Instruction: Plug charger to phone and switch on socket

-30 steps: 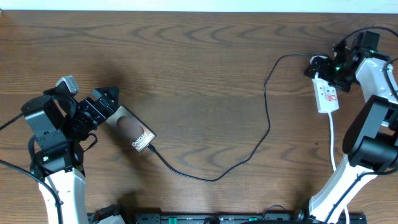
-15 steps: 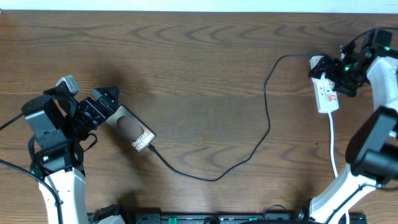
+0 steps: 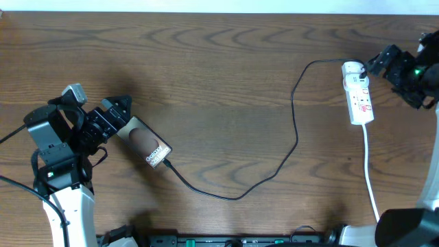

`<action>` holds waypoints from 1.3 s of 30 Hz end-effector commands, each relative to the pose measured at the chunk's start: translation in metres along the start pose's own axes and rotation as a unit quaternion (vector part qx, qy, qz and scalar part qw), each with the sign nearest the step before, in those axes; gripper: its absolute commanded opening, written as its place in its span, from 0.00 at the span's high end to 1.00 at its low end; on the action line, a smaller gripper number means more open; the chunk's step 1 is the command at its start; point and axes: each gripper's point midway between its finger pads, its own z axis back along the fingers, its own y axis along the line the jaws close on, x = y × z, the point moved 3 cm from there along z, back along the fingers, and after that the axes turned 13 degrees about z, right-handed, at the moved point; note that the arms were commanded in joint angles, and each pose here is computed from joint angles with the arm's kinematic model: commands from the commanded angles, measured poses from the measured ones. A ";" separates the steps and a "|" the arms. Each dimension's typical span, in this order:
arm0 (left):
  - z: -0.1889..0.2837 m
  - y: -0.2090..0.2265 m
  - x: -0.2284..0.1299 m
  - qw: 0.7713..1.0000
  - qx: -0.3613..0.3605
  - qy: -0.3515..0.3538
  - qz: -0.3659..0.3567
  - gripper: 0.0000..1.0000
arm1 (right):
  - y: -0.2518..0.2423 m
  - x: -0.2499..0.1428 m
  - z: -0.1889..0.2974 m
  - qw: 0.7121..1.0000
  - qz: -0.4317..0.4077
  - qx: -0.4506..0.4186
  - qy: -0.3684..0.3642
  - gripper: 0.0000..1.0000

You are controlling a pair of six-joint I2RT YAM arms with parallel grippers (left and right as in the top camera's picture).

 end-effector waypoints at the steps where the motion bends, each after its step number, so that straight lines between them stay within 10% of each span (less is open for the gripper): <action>1: 0.000 -0.001 0.000 1.000 0.002 -0.001 -0.012 0.12 | 0.000 0.002 0.004 1.000 -0.013 -0.002 -0.007 0.01; 22: 0.029 -0.002 -0.027 0.990 0.074 -0.079 -0.085 0.12 | 0.000 0.002 0.004 1.000 -0.013 -0.002 -0.006 0.01; 32: 0.042 -0.022 -0.042 0.911 -0.040 -0.269 -0.310 0.12 | 0.000 0.002 0.004 1.000 -0.013 -0.002 -0.006 0.01; 39: 0.035 -0.006 -0.074 0.870 -0.092 -0.271 -0.403 0.12 | 0.000 0.002 0.004 1.000 -0.013 -0.002 -0.006 0.01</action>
